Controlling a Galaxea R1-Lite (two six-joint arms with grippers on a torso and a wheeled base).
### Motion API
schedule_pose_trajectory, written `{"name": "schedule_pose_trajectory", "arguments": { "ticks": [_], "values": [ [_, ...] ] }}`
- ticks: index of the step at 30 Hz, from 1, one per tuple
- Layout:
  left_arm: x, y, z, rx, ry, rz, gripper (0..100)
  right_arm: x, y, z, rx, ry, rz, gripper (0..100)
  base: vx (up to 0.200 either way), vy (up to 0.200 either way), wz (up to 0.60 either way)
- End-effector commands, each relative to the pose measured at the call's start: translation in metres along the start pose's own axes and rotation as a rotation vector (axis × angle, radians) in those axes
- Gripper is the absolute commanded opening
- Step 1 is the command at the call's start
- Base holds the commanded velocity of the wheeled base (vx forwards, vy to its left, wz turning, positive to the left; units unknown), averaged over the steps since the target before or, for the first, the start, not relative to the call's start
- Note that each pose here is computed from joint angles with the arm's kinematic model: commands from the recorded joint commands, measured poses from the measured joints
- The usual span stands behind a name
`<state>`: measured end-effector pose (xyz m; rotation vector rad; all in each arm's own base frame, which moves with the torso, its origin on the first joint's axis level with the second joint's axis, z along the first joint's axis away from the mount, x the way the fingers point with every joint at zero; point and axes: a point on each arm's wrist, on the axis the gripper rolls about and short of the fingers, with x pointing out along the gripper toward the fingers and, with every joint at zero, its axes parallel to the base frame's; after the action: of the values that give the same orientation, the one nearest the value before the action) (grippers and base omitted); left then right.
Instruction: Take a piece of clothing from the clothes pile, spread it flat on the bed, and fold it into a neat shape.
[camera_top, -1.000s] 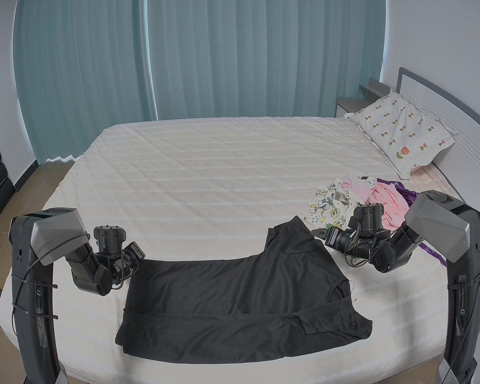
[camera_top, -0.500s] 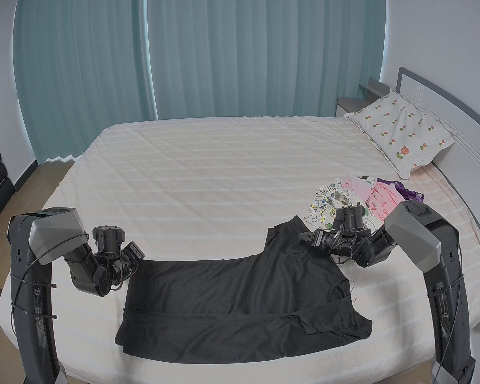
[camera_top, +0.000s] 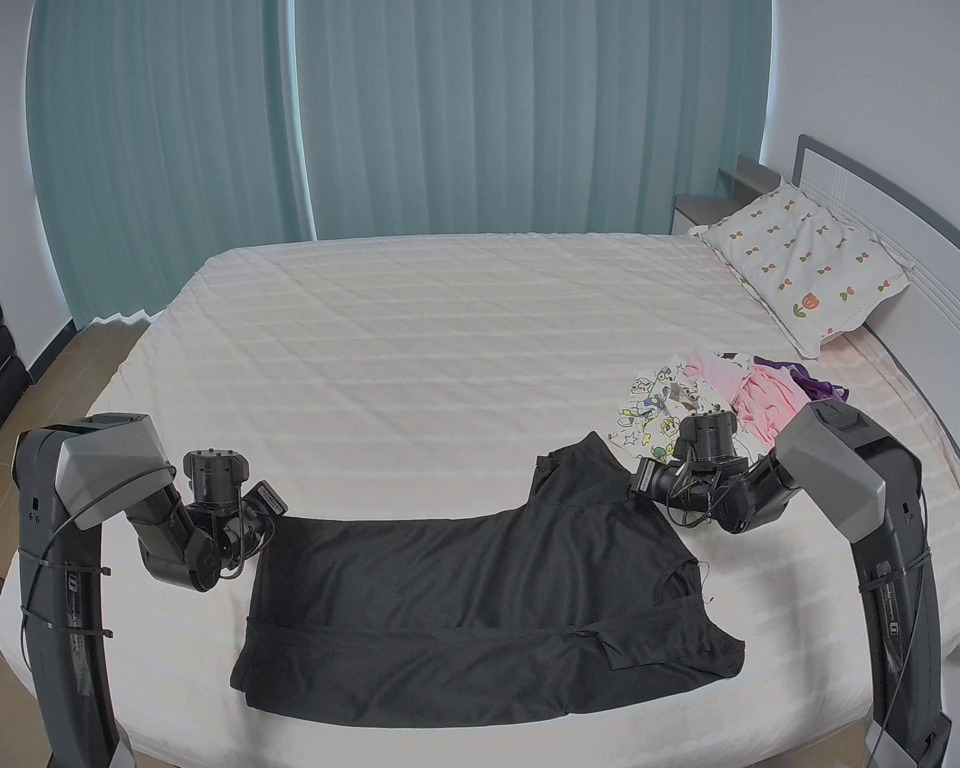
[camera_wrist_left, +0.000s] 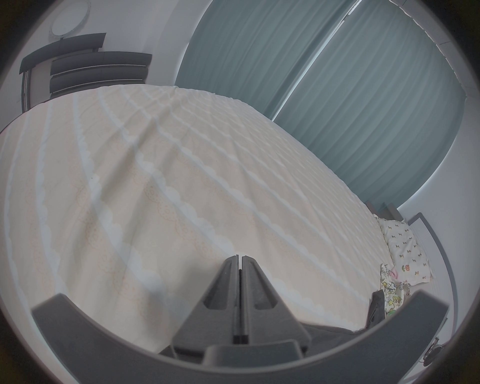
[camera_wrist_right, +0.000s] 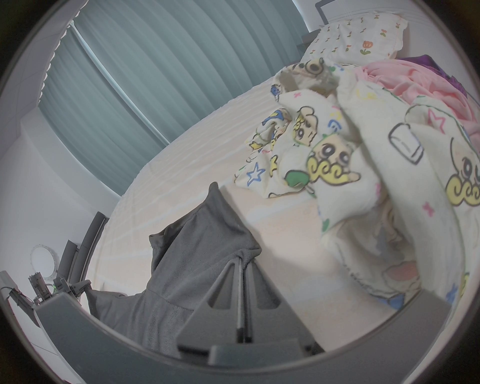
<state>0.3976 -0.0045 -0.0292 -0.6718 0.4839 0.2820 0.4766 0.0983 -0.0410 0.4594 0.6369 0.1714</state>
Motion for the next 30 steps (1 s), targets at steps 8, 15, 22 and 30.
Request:
{"name": "schedule_pose_trajectory", "arguments": {
  "ticks": [8,15,22,30],
  "values": [
    [-0.005,-0.001,0.013,-0.026,-0.037,-0.002,0,-0.027,-0.008,0.028,0.070,-0.088,0.010,0,0.000,0.000,0.00],
    [-0.009,0.003,0.025,-0.042,-0.082,-0.012,0,-0.033,-0.011,0.026,0.071,-0.130,0.048,0,0.000,0.000,0.00],
    [-0.011,0.009,0.030,-0.051,-0.098,-0.002,0,-0.033,-0.007,0.019,0.052,-0.146,0.075,0,0.000,0.000,0.00],
    [-0.014,0.014,0.024,-0.042,-0.076,0.013,0,-0.038,-0.004,0.022,0.042,-0.172,0.091,0,0.000,0.000,0.00]
  ]
}}
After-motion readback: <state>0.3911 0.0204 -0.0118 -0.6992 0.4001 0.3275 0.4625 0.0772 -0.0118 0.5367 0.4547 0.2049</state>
